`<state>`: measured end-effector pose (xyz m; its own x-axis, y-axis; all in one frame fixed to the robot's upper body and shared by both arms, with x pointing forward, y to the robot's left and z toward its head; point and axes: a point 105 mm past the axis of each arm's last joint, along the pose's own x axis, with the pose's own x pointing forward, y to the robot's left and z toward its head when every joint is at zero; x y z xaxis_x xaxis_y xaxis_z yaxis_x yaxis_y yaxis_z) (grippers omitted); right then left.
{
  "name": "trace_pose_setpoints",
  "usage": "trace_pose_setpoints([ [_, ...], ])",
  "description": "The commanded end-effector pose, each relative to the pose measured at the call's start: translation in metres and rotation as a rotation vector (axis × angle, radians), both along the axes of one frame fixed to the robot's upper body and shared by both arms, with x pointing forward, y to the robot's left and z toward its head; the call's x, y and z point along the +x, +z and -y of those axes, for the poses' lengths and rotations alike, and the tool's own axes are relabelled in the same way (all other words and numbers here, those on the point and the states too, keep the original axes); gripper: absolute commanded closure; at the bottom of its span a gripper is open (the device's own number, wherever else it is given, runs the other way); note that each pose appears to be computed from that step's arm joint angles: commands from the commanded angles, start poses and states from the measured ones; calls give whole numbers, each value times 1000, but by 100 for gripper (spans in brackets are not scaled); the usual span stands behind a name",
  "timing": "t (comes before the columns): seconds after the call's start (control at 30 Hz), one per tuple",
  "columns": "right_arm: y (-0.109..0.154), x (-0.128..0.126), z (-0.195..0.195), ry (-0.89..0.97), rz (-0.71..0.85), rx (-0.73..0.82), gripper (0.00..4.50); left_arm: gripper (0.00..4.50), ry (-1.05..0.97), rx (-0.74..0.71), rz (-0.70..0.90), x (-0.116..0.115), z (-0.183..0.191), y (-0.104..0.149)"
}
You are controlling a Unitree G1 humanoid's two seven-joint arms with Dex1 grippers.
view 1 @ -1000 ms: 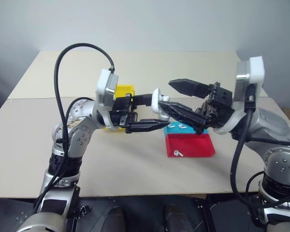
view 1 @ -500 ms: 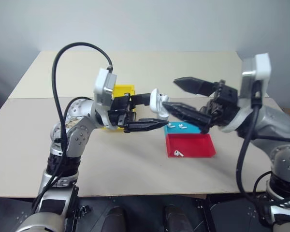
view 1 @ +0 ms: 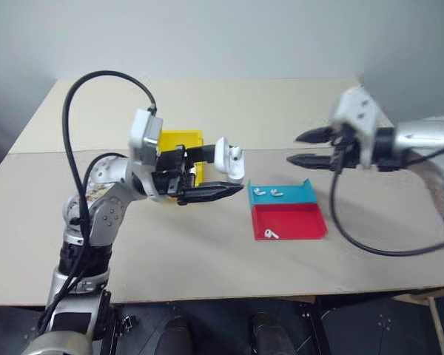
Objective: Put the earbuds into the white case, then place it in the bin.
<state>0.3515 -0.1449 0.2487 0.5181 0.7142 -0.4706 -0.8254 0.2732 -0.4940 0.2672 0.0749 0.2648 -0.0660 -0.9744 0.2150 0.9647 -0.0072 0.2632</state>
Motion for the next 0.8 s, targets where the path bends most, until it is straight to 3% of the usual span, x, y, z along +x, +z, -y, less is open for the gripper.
trace_pose_setpoints([
  [0.03, -9, 12, -4, 108, 6, -220, 309, 169, -3, -25, 49, -6, -1, 9],
  [0.4, -48, 42, -6, 254, -166, -576, 309, 169, 25, -30, 59, -8, -4, 7],
  [0.8, -69, 54, -10, 257, -181, -661, 309, 169, 55, -31, 70, -11, -6, 6],
])
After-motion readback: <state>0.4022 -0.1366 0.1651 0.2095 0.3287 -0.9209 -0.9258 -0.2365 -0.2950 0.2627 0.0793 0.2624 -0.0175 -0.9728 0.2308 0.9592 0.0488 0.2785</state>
